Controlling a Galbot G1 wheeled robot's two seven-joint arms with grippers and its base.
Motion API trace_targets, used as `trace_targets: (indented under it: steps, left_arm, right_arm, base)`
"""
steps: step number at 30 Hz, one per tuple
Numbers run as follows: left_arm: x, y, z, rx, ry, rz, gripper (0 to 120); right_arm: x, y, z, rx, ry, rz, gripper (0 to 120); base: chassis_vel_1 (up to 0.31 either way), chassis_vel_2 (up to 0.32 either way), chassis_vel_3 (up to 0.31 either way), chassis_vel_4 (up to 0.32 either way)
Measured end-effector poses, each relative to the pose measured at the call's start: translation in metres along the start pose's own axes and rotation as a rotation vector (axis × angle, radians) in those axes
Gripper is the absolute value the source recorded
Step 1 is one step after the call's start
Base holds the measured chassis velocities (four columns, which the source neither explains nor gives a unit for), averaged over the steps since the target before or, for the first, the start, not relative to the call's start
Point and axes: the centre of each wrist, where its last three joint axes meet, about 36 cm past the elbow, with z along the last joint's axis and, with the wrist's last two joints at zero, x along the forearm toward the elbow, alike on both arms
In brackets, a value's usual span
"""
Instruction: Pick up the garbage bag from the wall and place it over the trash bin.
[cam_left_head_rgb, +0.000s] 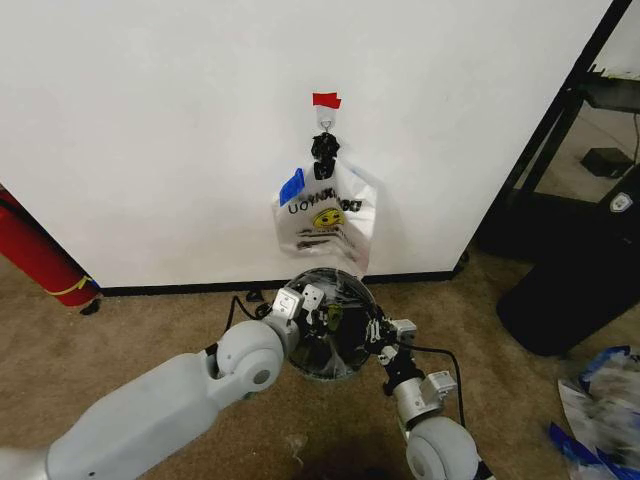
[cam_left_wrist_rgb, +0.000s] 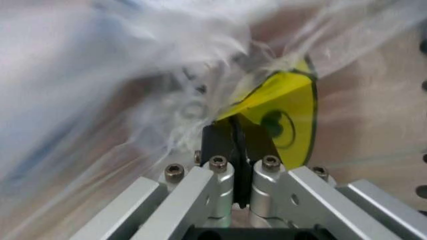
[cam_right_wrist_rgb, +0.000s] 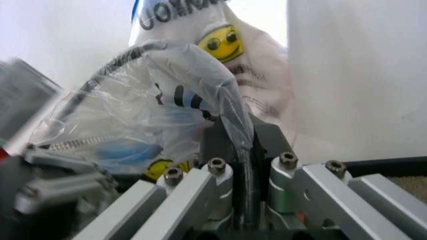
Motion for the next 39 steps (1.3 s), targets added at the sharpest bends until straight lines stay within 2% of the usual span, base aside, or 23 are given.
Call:
trace_targets:
  steps: [13, 19, 22, 28, 39]
  left_arm:
    - [-0.036, -0.017, -0.002, -0.007, 0.046, 0.020, 0]
    - [-0.045, -0.018, 0.003, -0.015, 0.061, 0.008, 0]
    - [-0.040, -0.015, 0.004, -0.014, 0.057, 0.004, 0]
    - [-0.002, 0.006, 0.003, -0.025, 0.033, -0.011, 0]
    - [0.024, 0.011, -0.006, 0.010, -0.012, -0.008, 0]
  right_arm:
    - [0.001, 0.004, 0.000, 0.002, 0.004, -0.015, 1]
    - [0.000, 0.004, 0.001, -0.005, 0.007, -0.016, 1]
    - [0.000, 0.002, 0.001, -0.003, 0.007, -0.013, 1]
    - [-0.003, -0.003, 0.002, 0.001, 0.008, -0.002, 1]
    - [-0.006, -0.002, 0.004, 0.000, 0.009, 0.001, 1]
  base:
    - [0.000, 0.000, 0.000, 0.000]
    - [0.000, 0.000, 0.000, 0.000]
    - [0.000, 0.000, 0.000, 0.000]
    - [0.000, 0.000, 0.000, 0.000]
    - [0.000, 0.000, 0.000, 0.000]
